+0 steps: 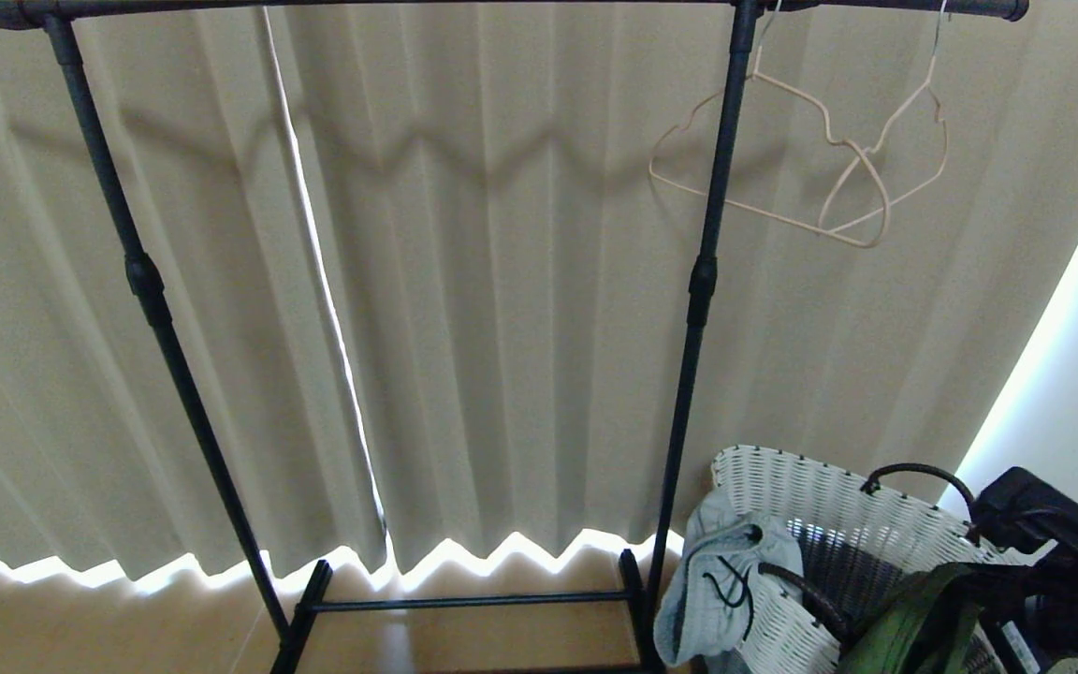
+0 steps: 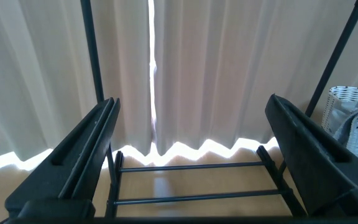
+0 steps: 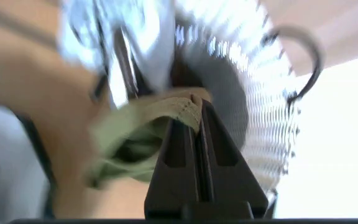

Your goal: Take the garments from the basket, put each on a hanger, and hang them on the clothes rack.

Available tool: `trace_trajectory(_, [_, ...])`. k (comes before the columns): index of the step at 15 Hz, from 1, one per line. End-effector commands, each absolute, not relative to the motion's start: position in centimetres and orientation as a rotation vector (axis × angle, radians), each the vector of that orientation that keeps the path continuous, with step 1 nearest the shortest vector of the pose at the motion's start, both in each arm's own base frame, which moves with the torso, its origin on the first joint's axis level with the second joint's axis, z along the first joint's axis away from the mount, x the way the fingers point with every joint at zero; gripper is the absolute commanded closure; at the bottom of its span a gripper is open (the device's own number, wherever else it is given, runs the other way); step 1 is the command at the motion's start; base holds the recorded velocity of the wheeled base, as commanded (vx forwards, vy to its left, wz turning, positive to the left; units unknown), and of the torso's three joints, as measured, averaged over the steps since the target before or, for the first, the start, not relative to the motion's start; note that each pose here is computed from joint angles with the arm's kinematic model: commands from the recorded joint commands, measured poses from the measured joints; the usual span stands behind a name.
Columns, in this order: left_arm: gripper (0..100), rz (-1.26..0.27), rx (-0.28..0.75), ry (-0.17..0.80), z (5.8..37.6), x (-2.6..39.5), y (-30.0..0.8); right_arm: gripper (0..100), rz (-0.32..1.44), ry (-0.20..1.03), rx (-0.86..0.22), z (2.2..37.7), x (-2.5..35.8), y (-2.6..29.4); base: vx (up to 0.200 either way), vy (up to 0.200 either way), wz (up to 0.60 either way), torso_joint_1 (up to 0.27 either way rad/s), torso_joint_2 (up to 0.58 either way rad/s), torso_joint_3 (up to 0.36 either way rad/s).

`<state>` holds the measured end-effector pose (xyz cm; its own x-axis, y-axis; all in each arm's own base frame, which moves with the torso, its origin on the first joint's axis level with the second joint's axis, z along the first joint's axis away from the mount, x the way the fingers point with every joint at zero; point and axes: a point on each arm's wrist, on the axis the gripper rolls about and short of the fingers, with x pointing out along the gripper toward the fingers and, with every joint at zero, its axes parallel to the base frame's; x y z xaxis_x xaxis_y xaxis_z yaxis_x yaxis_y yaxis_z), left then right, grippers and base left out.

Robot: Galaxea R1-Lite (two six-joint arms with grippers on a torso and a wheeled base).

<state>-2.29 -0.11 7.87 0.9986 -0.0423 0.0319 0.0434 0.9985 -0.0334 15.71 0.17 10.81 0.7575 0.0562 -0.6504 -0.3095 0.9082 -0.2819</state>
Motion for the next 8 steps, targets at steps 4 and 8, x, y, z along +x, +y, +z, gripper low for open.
trace_trajectory(4, [0, -0.042, -0.034, -0.031, 7.9, -2.3, -0.1, 100, 0.217, 0.334, -0.269, 15.1, 10.5, 0.4, 0.000, 0.000, 0.00, 0.000, 0.00, 0.000])
trace_trajectory(8, [0, -0.042, -0.034, -0.031, 7.9, -2.3, -0.1, 100, 0.200, 0.230, -0.266, 16.1, 8.5, 0.4, 0.000, 0.000, 0.00, 0.000, 0.00, 0.000])
